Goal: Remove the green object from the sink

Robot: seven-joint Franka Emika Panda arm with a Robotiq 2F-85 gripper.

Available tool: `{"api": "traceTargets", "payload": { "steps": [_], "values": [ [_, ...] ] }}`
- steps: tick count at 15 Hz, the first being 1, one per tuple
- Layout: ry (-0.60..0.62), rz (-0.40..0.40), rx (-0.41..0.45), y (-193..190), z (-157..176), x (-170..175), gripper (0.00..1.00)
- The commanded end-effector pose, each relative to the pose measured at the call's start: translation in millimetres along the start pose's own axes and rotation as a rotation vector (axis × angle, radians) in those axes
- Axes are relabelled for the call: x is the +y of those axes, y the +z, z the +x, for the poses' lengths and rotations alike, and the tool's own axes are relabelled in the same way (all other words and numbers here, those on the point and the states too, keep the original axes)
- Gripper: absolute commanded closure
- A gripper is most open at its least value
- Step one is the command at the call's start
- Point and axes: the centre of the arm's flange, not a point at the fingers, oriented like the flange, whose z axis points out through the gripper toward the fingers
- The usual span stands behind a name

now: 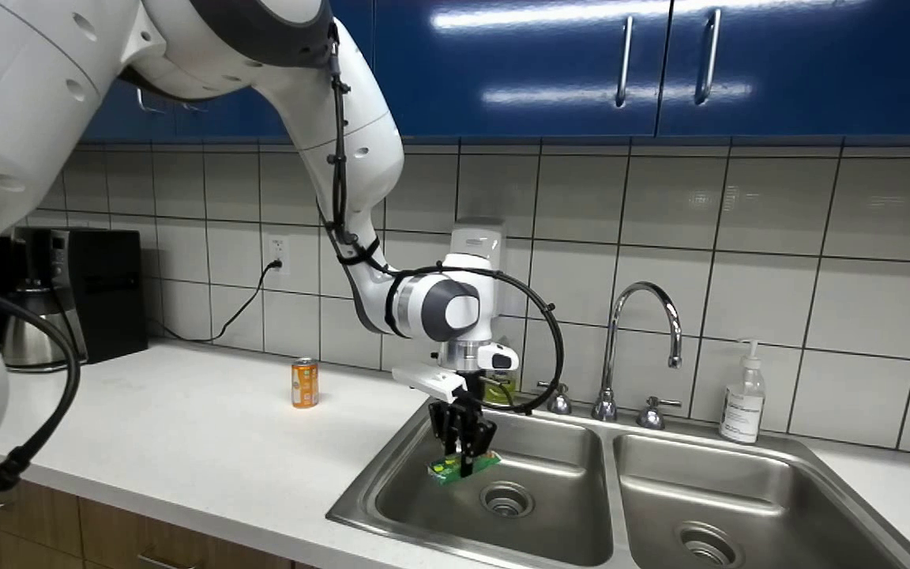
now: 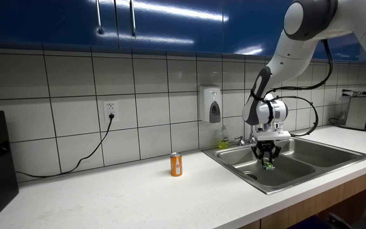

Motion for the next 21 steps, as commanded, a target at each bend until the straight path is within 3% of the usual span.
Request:
{"api": "traceTargets", "payload": {
  "steps": [1, 9, 17, 21],
  "values": [
    [-0.196, -0.005, -0.031, -24.1, -35.6, -2.6, 0.87],
    [-0.601, -0.087, -0.079, -32.5, -58.8, -34.2, 0.87],
    [-1.002, -0.209, -0.066, -28.9, -84.6, -115.4, 0.87],
    [-1.192, -0.231, -0.045, -25.5, -103.9, -151.5, 0.87]
  ]
}}
